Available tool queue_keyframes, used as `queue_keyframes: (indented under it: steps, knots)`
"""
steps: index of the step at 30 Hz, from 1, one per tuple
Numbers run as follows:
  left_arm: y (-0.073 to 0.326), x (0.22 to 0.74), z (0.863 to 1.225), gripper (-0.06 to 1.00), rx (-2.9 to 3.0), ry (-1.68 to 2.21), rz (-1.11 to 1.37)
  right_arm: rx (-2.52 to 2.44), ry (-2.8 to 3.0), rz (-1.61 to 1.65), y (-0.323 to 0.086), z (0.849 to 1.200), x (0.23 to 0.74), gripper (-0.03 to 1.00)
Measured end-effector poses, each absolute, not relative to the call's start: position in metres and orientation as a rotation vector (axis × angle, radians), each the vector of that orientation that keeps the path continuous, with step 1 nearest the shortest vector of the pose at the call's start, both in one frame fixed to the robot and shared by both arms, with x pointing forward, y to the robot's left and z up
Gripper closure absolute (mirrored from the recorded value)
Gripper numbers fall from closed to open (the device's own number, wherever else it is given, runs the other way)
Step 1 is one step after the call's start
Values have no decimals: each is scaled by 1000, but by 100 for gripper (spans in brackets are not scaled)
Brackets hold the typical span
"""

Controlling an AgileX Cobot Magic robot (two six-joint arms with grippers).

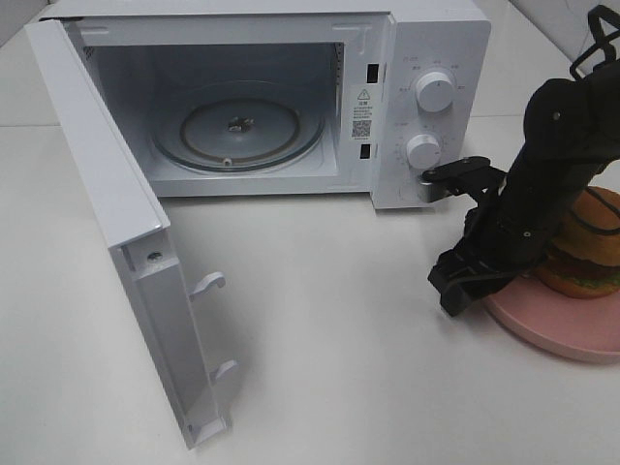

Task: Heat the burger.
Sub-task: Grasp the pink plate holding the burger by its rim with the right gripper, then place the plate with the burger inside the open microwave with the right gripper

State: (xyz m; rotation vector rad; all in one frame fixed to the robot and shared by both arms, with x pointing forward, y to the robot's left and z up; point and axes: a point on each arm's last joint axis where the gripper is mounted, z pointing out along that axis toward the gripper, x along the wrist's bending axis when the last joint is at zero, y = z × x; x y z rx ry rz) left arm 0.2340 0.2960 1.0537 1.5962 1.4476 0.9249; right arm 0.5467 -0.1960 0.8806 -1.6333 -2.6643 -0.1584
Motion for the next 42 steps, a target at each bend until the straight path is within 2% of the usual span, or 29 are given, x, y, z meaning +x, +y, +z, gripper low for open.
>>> queue_keyframes:
  steps: [2, 5, 7, 8, 9, 10, 11, 13, 25, 35, 42]
  knots:
    - [296, 234, 1054, 94, 1596, 1448, 925, -1632, -2667, -156, -196, 881, 547, 46]
    - [296, 234, 1054, 94, 1596, 1448, 925, -1631, -2669, -155, -196, 881, 547, 49]
    - [296, 234, 1054, 94, 1596, 1448, 925, -1626, -2676, -148, -197, 881, 547, 67]
    - [296, 234, 1054, 94, 1596, 1448, 925, -1626, -2676, -148, -197, 881, 547, 67]
    - [296, 234, 1054, 94, 1596, 1448, 925, -1629, -2675, -147, -197, 881, 547, 72]
    - [296, 234, 1054, 94, 1596, 1448, 925, -1632, -2665, -139, -197, 881, 546, 81]
    - [296, 234, 1054, 94, 1596, 1448, 925, -1632, -2665, -139, -197, 881, 546, 81]
    - [296, 234, 1054, 94, 1596, 1448, 925, -1625, -2664, -131, -197, 882, 546, 89]
    - [296, 234, 1054, 94, 1597, 1447, 925, -1596, -2703, -116, -199, 887, 546, 91]
    - [296, 234, 1054, 94, 1597, 1447, 925, -1551, -2805, -78, -206, 910, 541, 96]
    - [296, 234, 1054, 94, 1597, 1447, 925, -1521, -2840, -64, -209, 908, 528, 96]
